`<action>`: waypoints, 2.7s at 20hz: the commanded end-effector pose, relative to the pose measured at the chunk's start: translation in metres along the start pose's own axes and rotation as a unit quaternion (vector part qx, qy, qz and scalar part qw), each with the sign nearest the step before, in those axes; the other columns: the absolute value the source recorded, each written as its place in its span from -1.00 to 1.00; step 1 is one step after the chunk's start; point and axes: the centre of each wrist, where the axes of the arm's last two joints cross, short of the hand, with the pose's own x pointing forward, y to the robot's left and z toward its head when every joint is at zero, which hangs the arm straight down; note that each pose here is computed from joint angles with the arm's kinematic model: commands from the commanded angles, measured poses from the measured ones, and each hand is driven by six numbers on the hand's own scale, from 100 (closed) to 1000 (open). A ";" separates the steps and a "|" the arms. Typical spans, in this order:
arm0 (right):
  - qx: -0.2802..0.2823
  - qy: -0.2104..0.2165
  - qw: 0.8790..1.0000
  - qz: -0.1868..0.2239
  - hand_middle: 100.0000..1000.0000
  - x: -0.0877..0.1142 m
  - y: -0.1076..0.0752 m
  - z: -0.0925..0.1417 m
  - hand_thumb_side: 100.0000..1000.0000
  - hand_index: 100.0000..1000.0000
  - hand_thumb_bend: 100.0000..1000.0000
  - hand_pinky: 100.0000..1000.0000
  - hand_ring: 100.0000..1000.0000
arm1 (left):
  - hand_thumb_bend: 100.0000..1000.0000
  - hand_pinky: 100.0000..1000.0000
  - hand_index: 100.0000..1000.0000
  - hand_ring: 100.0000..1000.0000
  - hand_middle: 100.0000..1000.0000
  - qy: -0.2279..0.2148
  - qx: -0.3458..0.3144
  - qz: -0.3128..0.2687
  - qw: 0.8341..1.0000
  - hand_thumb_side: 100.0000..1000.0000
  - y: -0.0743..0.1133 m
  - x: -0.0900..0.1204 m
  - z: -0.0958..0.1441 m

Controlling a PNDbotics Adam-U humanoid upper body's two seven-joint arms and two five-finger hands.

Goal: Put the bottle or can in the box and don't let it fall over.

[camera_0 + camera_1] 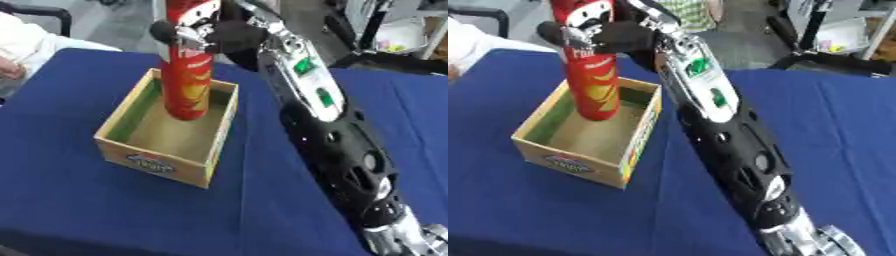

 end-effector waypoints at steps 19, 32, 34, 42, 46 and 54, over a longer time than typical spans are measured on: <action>0.042 0.053 0.997 0.023 0.97 -0.050 0.059 -0.042 -1.00 -0.42 -0.17 0.80 0.95 | -1.00 0.81 0.62 0.48 0.61 -0.014 -0.014 0.001 1.000 0.38 -0.001 0.007 -0.005; 0.023 0.013 1.000 0.015 0.96 -0.024 0.055 -0.052 -1.00 -0.46 -0.21 0.80 0.95 | -1.00 0.81 0.63 0.48 0.61 -0.017 -0.017 0.004 1.000 0.38 -0.003 0.008 -0.006; 0.020 0.008 0.999 0.025 0.96 -0.014 0.051 -0.056 -1.00 -0.46 -0.19 0.80 0.95 | -1.00 0.81 0.63 0.48 0.61 -0.018 -0.016 0.003 1.000 0.38 -0.003 0.008 -0.007; -0.013 -0.009 1.000 0.013 0.96 0.004 0.036 -0.061 -1.00 -0.46 -0.26 0.80 0.96 | -1.00 0.81 0.63 0.48 0.61 -0.018 -0.019 0.004 1.000 0.39 -0.004 0.009 -0.007; -0.059 -0.017 0.998 0.008 0.96 0.009 0.019 -0.057 -1.00 -0.45 -0.28 0.80 0.96 | -1.00 0.81 0.63 0.48 0.61 -0.018 -0.019 0.003 1.000 0.39 -0.004 0.008 -0.007; -0.109 -0.015 0.994 0.013 0.96 0.004 -0.002 -0.054 -1.00 -0.44 -0.30 0.79 0.95 | -1.00 0.81 0.63 0.48 0.61 -0.020 -0.020 0.004 1.000 0.39 -0.005 0.009 -0.007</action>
